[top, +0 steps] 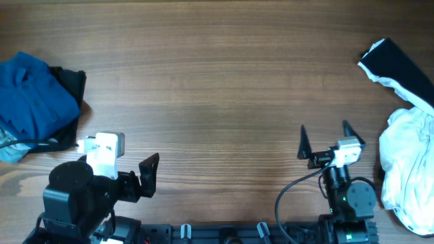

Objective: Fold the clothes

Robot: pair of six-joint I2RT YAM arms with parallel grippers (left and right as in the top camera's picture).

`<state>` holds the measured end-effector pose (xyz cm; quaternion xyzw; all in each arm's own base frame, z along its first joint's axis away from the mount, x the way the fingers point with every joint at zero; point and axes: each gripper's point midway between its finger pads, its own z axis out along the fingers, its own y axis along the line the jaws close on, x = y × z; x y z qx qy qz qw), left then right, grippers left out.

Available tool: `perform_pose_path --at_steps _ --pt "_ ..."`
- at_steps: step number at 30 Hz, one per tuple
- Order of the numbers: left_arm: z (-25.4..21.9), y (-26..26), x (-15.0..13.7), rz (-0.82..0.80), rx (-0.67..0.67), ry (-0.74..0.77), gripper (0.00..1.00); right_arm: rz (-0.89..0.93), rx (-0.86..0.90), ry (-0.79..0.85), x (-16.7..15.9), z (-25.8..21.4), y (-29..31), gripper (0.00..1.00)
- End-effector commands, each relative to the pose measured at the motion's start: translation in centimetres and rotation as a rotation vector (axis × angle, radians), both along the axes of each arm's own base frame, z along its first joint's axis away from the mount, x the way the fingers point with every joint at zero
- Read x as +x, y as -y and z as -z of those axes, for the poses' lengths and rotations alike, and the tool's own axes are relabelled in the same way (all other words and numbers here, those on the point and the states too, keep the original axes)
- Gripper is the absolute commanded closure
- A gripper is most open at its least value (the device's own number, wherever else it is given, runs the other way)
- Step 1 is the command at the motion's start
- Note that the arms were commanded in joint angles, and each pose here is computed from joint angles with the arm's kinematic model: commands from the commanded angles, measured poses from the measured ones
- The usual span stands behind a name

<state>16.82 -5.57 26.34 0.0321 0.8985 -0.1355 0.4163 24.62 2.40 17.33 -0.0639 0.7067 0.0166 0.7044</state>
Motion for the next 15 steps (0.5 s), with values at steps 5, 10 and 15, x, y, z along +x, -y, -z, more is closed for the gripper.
perform_pose_path --at_steps 5,10,15 --pt "0.15 0.00 -0.01 0.012 0.016 0.005 0.00 -0.085 0.017 0.017 -0.29 -0.47 -1.40 0.00" --pt "0.15 0.00 -0.01 0.012 0.016 0.005 0.00 -0.085 0.017 0.017 -0.29 -0.47 -1.40 0.00" --pt "0.15 0.00 0.00 0.012 0.016 0.005 0.00 -0.085 0.017 0.017 -0.29 -0.47 -1.40 0.00"
